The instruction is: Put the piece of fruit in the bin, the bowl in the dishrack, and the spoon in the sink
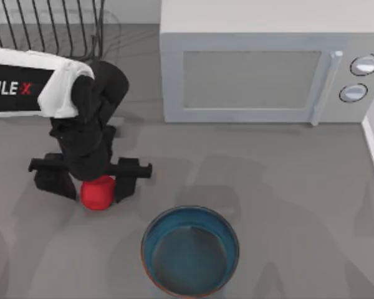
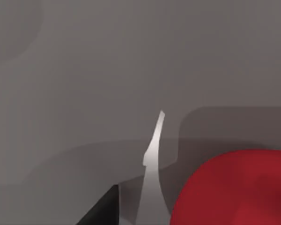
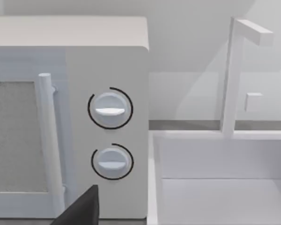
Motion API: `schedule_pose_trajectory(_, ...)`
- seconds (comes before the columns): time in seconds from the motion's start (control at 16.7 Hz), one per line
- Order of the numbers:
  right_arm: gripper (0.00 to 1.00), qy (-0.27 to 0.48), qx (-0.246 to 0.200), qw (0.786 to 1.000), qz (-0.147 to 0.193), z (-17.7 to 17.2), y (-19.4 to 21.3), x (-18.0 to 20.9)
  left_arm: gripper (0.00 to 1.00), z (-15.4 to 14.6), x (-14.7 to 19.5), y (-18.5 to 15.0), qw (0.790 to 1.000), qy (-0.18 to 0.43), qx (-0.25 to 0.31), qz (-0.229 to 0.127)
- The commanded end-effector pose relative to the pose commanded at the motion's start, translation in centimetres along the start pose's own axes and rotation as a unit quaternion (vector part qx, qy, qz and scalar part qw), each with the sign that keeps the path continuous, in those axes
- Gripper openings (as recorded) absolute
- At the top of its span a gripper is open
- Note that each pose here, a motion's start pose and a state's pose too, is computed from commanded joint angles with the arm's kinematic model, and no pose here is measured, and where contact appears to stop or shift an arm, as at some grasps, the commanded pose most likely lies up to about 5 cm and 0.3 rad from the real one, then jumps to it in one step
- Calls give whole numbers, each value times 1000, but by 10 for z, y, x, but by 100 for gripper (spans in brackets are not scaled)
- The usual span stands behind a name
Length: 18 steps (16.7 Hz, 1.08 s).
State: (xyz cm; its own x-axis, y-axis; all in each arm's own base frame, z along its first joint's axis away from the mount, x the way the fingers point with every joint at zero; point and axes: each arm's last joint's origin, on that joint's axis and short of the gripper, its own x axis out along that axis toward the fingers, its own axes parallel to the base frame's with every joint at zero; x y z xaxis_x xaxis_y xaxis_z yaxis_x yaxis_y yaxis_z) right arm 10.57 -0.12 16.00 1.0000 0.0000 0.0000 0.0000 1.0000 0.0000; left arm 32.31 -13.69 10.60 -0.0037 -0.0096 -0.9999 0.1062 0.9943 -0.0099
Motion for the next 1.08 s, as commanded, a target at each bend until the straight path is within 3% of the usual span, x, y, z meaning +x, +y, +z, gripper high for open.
schedule_pose_trajectory(0.24, 100, 0, 0, 1000, 0, 0, 0, 0, 2, 0, 0, 0, 1000, 0, 0, 0)
schedule_pose_trajectory(0.3, 100, 0, 0, 1000, 0, 0, 0, 0, 0, 0, 0, 0, 1000, 0, 0, 0)
schedule_pose_trajectory(0.72, 100, 0, 0, 1000, 0, 0, 0, 0, 0, 0, 0, 0, 1000, 0, 0, 0)
schedule_pose_trajectory(1.08, 100, 0, 0, 1000, 0, 0, 0, 0, 0, 6, -39, 0, 1000, -10, 1, 5)
